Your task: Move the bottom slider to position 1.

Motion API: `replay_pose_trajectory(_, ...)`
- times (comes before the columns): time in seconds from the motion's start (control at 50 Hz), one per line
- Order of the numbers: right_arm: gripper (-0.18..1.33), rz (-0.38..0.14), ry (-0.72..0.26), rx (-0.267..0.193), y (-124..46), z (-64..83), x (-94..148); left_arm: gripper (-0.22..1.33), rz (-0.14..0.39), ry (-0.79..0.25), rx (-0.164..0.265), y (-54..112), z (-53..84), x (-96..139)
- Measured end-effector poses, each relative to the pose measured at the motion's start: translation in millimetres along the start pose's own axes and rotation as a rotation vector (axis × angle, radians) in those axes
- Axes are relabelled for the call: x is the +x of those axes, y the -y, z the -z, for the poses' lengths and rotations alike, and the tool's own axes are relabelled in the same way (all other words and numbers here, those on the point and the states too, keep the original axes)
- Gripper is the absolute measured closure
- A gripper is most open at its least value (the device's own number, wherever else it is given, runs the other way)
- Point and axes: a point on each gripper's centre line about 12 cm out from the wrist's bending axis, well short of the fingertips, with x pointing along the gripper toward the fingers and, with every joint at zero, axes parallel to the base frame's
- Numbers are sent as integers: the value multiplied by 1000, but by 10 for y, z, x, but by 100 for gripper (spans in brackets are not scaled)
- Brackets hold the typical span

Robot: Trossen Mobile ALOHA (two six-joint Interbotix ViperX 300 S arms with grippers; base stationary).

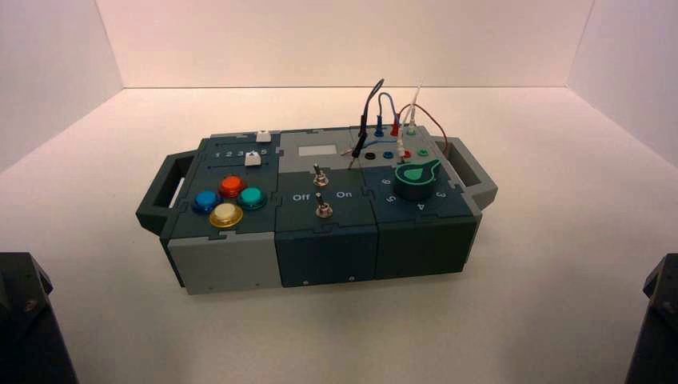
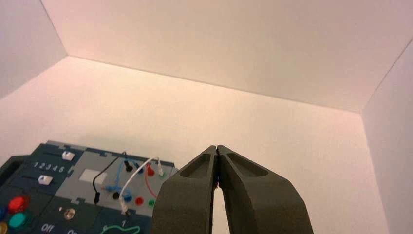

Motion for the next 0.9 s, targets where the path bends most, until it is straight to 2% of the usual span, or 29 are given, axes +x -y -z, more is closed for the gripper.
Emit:
replay_pose_trajectory(0.1, 129, -4, -43, 8, -5, 45, 41, 127, -3, -81, 28, 4, -72, -28)
replay_pose_trajectory(0.2, 129, -13, -87, 25, -16, 72, 98, 127, 4, -157, 52, 18, -86, -8)
replay_pose_trajectory(0.3, 129, -25, -165, 49, -33, 102, 209, 127, 40, -265, 87, 79, -51, 74)
replay_pose_trajectory(0.34, 129, -30, -185, 53, -41, 116, 237, 128, 71, -320, 112, 134, -7, 129)
replay_pose_trajectory(0.48, 129, -52, -259, 68, -83, 148, 341, 127, 133, -393, 155, 256, 70, 213)
replay_pose_trajectory(0.56, 129, -80, -292, 68, -140, 135, 385, 127, 171, -418, 181, 331, 112, 241)
replay_pose_trajectory(0.62, 129, -123, -327, 62, -236, 130, 433, 127, 197, -449, 200, 386, 177, 273)
replay_pose_trajectory(0.66, 129, -134, -338, 60, -262, 132, 446, 127, 200, -457, 203, 394, 194, 281)
replay_pose_trajectory(0.76, 129, -215, -397, 49, -472, 106, 549, 127, 212, -506, 218, 420, 311, 328)
replay_pose_trajectory(0.9, 129, -279, -464, 38, -685, 93, 699, 127, 227, -532, 230, 454, 371, 351)
